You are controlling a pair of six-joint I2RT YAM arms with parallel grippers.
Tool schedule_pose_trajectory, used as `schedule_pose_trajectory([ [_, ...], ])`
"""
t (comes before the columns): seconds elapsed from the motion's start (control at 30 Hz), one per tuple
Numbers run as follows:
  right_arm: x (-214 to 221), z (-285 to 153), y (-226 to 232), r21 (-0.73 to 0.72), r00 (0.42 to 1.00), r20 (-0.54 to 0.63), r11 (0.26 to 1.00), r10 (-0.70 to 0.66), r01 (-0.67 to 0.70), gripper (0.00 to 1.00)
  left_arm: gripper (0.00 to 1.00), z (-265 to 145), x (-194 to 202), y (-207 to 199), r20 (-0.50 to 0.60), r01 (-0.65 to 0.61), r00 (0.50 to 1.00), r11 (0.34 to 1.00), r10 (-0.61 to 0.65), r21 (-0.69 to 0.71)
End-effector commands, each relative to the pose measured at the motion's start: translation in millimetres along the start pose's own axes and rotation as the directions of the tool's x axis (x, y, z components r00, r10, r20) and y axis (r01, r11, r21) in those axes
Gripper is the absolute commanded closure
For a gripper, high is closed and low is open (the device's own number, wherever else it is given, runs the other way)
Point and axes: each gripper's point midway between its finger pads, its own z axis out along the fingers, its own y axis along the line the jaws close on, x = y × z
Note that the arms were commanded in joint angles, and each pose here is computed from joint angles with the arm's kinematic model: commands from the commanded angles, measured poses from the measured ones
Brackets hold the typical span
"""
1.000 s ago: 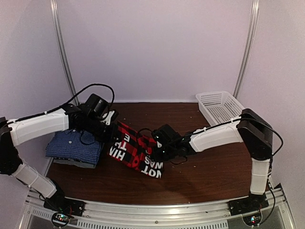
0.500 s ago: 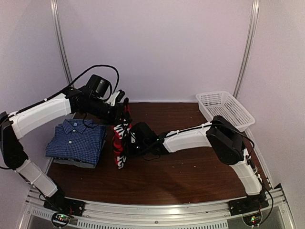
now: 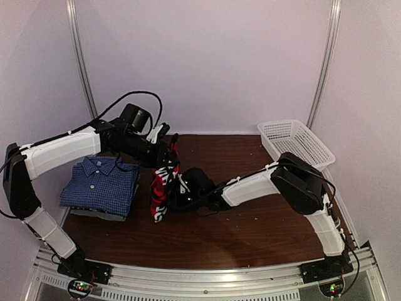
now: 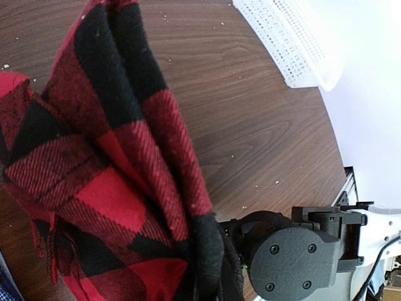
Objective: Fold and stack the long sleeve shirts
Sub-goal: Turn over the square-folded shirt at the center of the board.
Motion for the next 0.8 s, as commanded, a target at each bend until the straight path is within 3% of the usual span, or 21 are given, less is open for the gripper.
schedule_pose_trajectory([
  [0.0, -20.8, -30.1, 18.7, -0.071, 0.998, 0.069, 0.997, 0.0, 0.005, 0.71, 1.0, 1.2, -10.4, -21.4, 0.05, -0.048, 0.998, 0.995, 0.044, 0.082],
  [0.3, -35.4, -88.1, 8.4, -0.003, 0.99, 0.138, 1.0, -0.008, 0.008, 0.52, 1.0, 13.4, -3.6, -24.1, 0.025, -0.052, 0.998, 0.996, 0.05, 0.073],
  [0.53, -30.7, -157.6, -22.4, 0.15, 0.982, 0.187, 0.989, -0.018, -0.01, 0.48, 1.0, 35.9, 6.7, -47.4, 0.005, -0.064, 0.998, 0.995, 0.064, 0.079],
  [0.7, -32.3, -242.9, -48.8, 0.264, 0.95, 0.312, 0.961, -0.004, -0.083, 0.44, 1.0, 92.1, 44.0, -95.2, -0.049, -0.07, 0.996, 0.992, 0.076, 0.106],
  [0.73, -30.6, -258.7, -58.2, 0.285, 0.939, 0.343, 0.952, 0.008, -0.113, 0.42, 0.98, 108.8, 55.4, -108.1, -0.07, -0.074, 0.994, 0.99, 0.083, 0.123],
  [0.77, -30.4, -274.8, -64.5, 0.293, 0.927, 0.375, 0.946, 0.02, -0.139, 0.39, 0.91, 125.3, 65.5, -120.1, -0.093, -0.08, 0.991, 0.988, 0.093, 0.135],
])
